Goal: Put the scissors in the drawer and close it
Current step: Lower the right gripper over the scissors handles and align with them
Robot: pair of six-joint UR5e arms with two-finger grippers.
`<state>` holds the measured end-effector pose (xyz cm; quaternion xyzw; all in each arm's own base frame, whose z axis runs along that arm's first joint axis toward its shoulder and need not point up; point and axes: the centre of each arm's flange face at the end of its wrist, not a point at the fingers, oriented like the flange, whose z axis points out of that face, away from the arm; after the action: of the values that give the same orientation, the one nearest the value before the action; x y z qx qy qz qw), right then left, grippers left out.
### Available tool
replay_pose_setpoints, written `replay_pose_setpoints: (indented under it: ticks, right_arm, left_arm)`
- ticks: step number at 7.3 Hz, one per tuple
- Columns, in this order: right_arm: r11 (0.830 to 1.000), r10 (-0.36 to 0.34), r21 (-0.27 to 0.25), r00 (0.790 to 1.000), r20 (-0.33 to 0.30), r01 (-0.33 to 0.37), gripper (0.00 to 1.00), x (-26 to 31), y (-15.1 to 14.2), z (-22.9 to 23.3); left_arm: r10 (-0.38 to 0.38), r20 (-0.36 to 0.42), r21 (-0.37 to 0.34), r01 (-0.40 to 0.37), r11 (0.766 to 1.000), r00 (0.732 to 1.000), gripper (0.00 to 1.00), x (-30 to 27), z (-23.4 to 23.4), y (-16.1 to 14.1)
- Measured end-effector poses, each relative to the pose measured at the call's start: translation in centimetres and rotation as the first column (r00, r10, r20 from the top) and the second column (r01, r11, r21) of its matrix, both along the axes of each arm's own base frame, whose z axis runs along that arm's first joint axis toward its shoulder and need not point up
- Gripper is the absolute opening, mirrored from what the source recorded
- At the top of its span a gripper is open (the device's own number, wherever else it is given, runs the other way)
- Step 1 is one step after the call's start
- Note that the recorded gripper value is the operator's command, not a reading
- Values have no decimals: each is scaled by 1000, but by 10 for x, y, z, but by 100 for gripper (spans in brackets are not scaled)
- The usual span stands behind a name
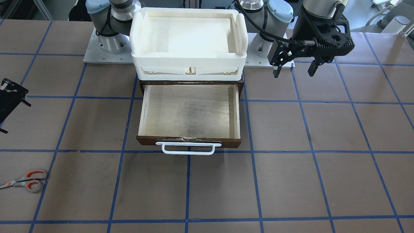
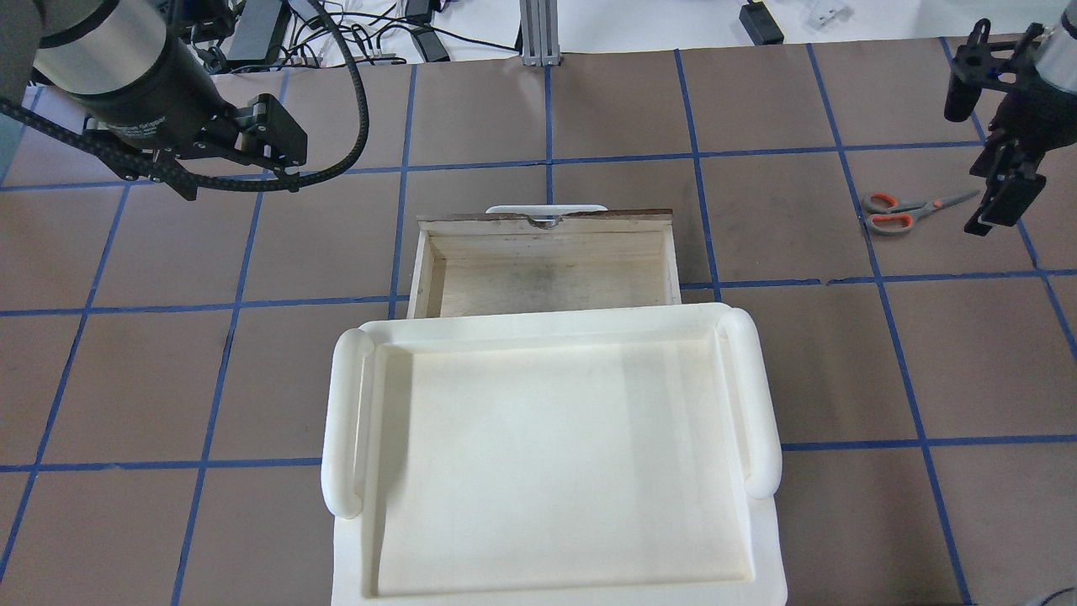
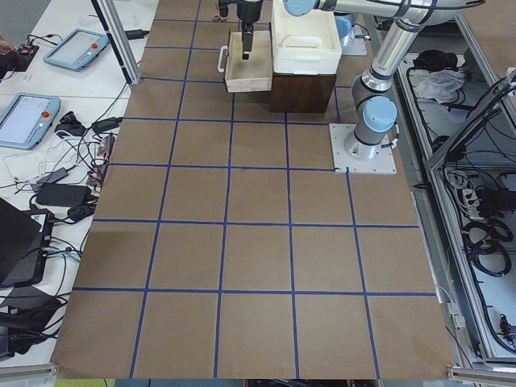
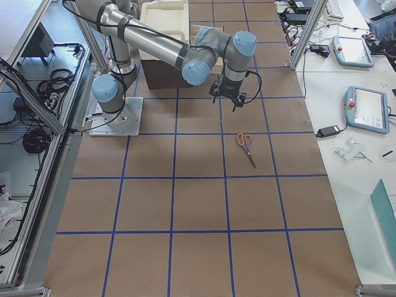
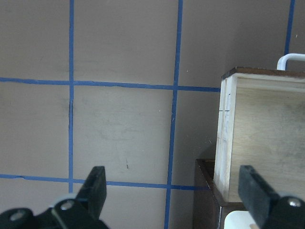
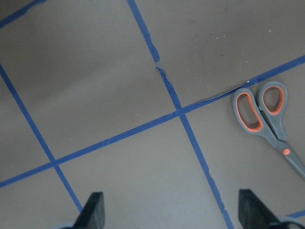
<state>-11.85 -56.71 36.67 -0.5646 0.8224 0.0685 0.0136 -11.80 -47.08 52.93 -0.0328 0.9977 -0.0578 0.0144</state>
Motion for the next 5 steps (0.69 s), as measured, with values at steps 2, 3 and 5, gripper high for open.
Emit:
replay_pose_setpoints:
  ticks: [2, 3, 5]
  right_arm:
    - [991, 118, -53, 992, -43, -120, 100, -28, -33, -47]
    - [982, 158, -91, 985, -70, -164, 100, -38, -51, -72]
    - [953, 268, -117, 959, -93, -278, 100, -48, -71, -111]
  left_arm:
    - [-2, 0, 1, 2, 1000, 1000, 100, 0, -1, 0]
    - [-5, 0, 1, 5, 1000, 1000, 100, 0, -1, 0]
    - [-6, 1, 0, 6, 1000, 1000, 100, 0, 0, 0]
